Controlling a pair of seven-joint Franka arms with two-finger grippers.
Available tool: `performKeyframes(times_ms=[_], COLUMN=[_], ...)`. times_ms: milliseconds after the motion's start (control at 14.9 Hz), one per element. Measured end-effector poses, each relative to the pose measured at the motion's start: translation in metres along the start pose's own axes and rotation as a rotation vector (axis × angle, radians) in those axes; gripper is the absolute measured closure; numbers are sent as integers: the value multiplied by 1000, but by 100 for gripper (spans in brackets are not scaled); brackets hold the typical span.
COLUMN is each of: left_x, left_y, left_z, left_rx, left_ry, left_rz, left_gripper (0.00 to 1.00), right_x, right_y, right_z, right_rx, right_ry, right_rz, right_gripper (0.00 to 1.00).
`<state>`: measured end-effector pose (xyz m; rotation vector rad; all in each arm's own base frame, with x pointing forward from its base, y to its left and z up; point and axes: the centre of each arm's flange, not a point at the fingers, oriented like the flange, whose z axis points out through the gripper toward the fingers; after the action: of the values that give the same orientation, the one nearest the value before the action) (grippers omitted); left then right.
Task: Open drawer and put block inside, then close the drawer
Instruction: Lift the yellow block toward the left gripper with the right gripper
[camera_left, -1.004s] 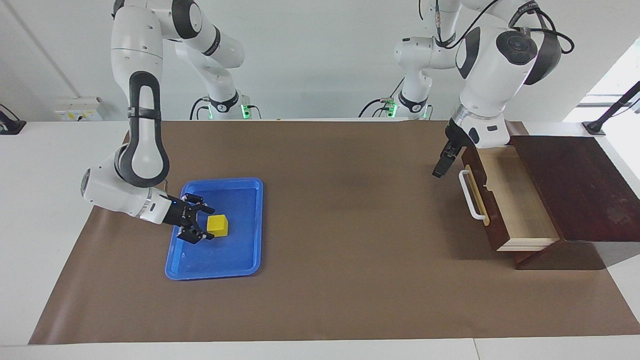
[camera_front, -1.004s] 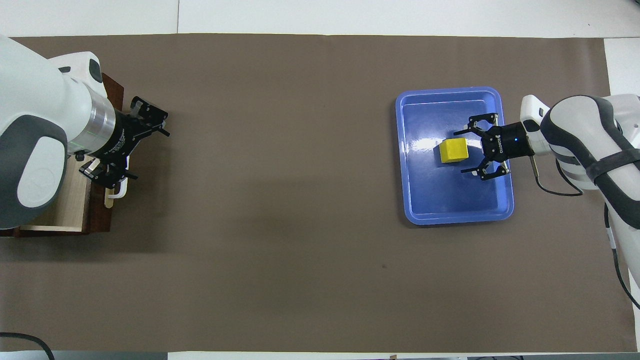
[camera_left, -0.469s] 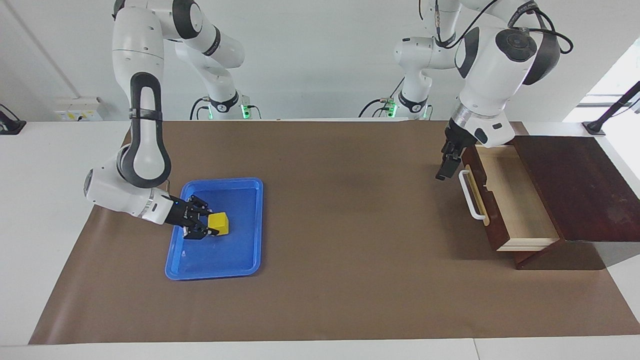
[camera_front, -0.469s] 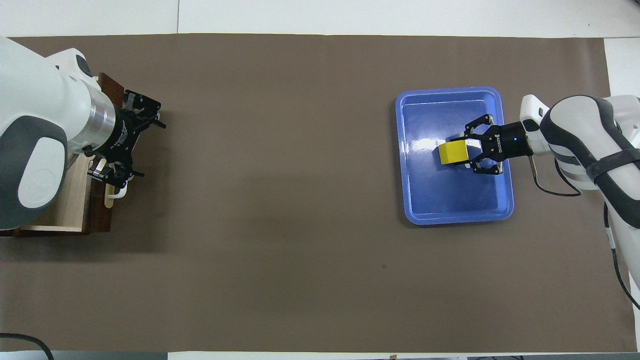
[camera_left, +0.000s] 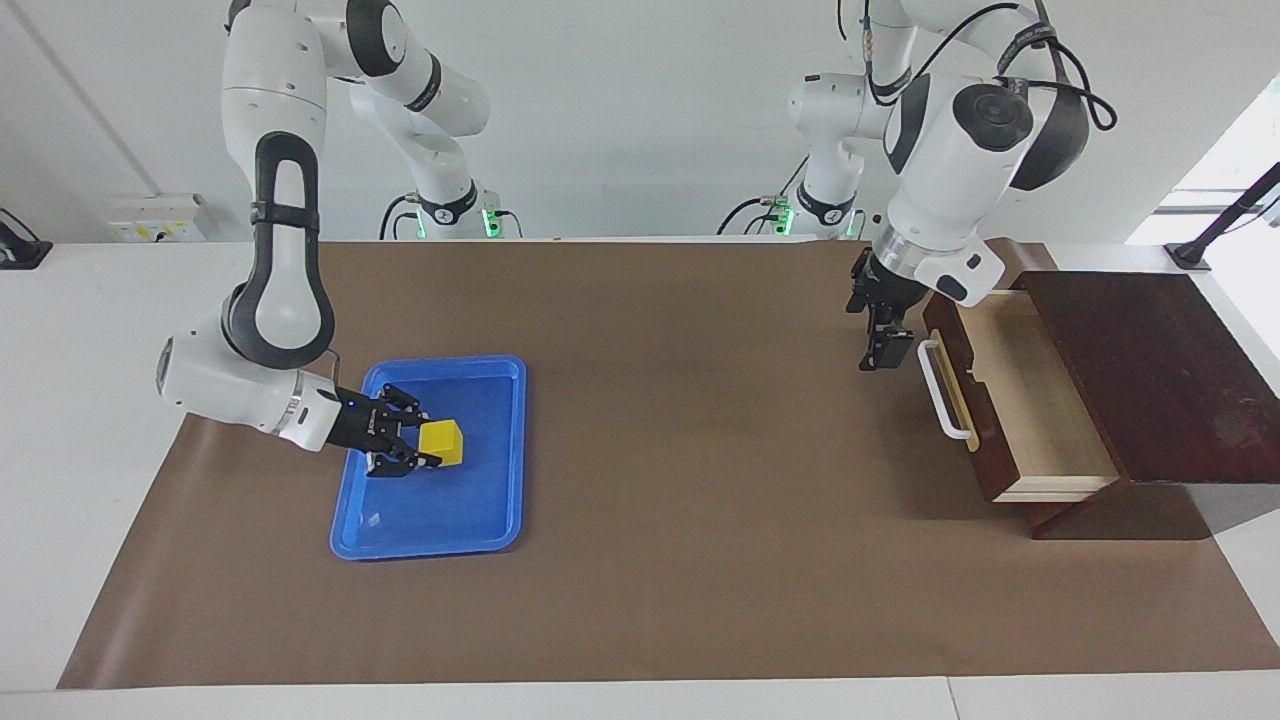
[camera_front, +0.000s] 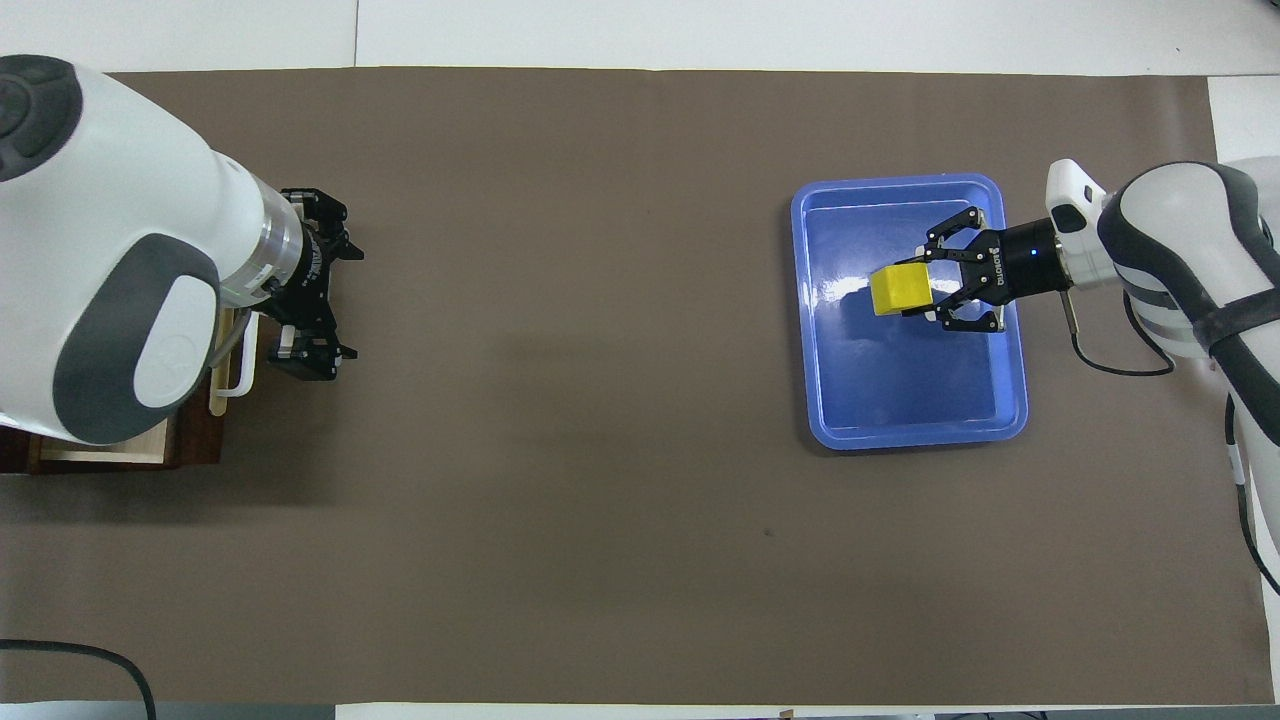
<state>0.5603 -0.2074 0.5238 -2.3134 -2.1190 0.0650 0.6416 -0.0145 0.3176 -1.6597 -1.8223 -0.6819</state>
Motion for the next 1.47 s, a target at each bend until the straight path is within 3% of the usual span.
performKeyframes(times_ms=[669, 937, 1138, 1473], left_x=[-66, -95, -108, -148], left_y=[-12, -11, -3, -5], left_z=[13, 29, 15, 4], left_rx=[-3, 4, -29, -43], left_ry=[-1, -1, -21, -30], left_rz=[-42, -63, -98, -121], left_gripper=[0, 0, 0, 0], right_x=[233, 284, 317, 350], right_y=[21, 19, 13, 4], right_z=[60, 93, 121, 156], right_rx=[57, 7, -30, -84], right_ry=[-25, -37, -43, -46], right_rz=[114, 65, 45, 48], right_gripper=[44, 44, 44, 44])
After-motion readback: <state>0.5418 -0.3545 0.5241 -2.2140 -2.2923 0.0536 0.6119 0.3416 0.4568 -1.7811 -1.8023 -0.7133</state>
